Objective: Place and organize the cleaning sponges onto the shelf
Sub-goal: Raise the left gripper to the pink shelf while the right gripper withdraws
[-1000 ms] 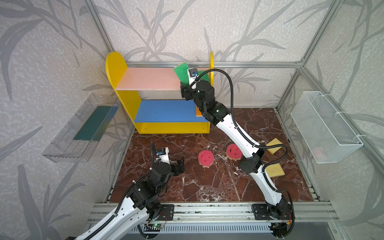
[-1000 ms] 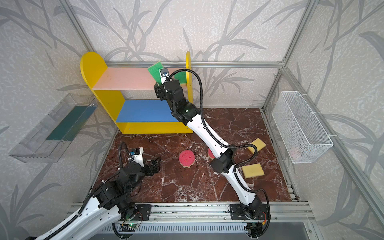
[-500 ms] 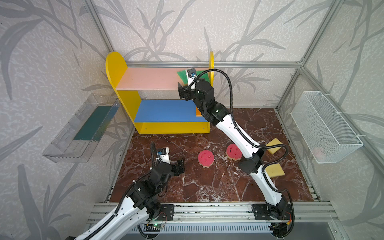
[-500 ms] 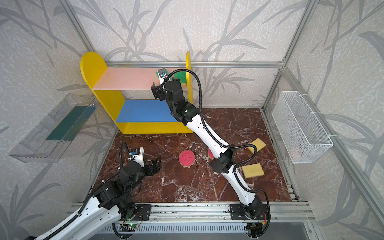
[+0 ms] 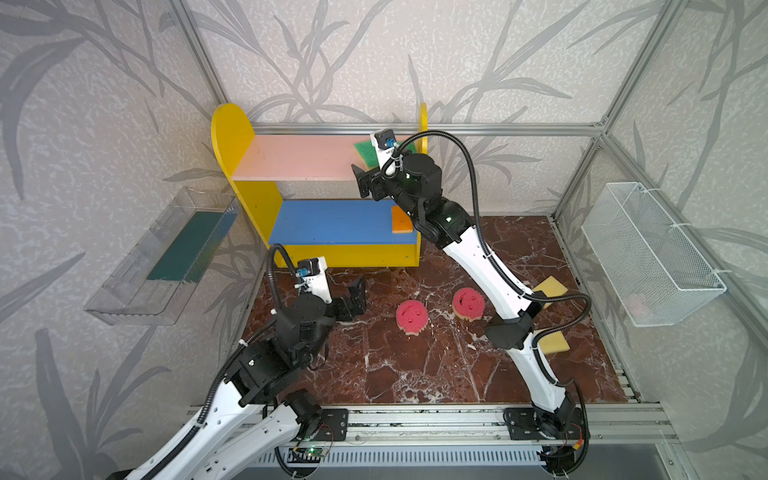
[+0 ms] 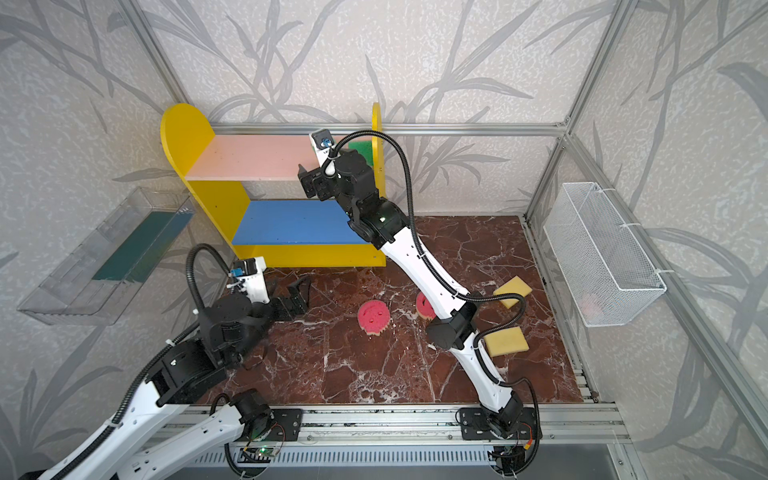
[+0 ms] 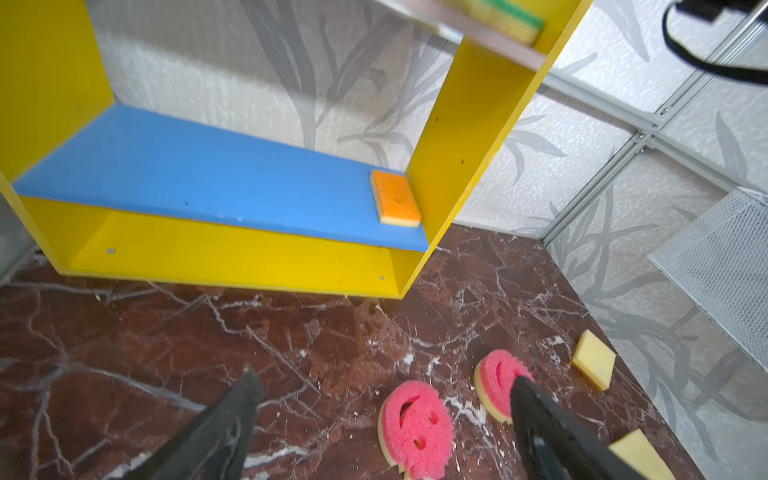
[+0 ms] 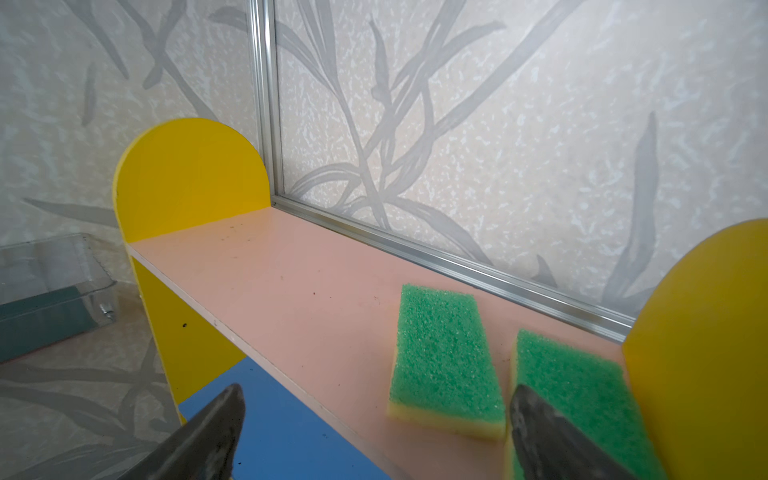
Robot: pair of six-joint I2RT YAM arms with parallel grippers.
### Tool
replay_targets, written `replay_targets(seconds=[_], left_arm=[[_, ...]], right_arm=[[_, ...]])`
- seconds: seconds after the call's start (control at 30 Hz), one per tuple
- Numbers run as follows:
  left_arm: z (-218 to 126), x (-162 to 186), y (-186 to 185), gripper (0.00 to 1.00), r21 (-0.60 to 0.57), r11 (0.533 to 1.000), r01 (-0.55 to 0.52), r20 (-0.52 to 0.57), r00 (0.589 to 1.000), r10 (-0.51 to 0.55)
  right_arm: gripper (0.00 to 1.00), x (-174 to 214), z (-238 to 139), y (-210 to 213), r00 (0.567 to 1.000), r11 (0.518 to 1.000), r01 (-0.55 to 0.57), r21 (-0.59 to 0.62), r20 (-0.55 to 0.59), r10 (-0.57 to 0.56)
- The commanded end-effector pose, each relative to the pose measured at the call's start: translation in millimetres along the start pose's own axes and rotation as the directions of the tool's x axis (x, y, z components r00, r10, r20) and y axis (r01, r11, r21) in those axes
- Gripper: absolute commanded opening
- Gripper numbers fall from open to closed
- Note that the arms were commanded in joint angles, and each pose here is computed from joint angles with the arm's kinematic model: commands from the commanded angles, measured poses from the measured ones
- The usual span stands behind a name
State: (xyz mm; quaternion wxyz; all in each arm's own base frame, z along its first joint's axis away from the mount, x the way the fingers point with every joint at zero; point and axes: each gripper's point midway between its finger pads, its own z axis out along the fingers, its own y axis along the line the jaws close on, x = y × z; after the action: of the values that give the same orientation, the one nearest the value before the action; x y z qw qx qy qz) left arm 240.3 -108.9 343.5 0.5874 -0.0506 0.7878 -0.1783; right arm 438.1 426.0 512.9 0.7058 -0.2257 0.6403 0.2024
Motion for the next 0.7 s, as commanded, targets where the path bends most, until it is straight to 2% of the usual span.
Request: replay_targets(seconds=[0.0,0.13,0.2,0.3,0.47,0.67], left_arm=[[-3.2,-35.8,-0.5,0.97,-0.074,0.992,-0.104,0.029,0.994,0.106],[-1.0,-87.4,-23.5,0.98,-0.062,0.988,-0.144,0.077,0.986,0.148],[5.6,-108.9,-34.7,0.98,-0.053,0.986,-0.161,0.084,0.983,0.165],[19.1,-138.9,-50.0,0.98,-0.021,0.987,-0.161,0.083,0.983,0.162],[58.4,-177.4,-62.3,0.99,0.062,0.995,-0.076,0.037,0.997,0.074],[114.5,-198.8,-50.3,0.98,0.048,0.999,-0.008,-0.015,1.000,0.008]], right_arm=[[0.97,-65.3,-55.8,-2.6,0.998,0.998,-0.021,-0.061,0.061,0.024],[0.97,-60.1,-93.7,-16.7,0.999,0.999,-0.038,-0.034,-0.038,0.037],[0.98,-52.1,-111.2,-21.2,0.998,0.999,-0.042,-0.030,-0.046,0.041],[0.99,-34.1,-156.6,-38.9,0.999,0.999,-0.053,0.003,-0.007,0.053],[0.99,39.2,-221.3,-87.8,0.976,0.977,-0.187,0.106,-0.088,0.197],[0.99,113.6,-269.6,-121.3,0.949,0.946,-0.221,0.237,-0.173,0.265]])
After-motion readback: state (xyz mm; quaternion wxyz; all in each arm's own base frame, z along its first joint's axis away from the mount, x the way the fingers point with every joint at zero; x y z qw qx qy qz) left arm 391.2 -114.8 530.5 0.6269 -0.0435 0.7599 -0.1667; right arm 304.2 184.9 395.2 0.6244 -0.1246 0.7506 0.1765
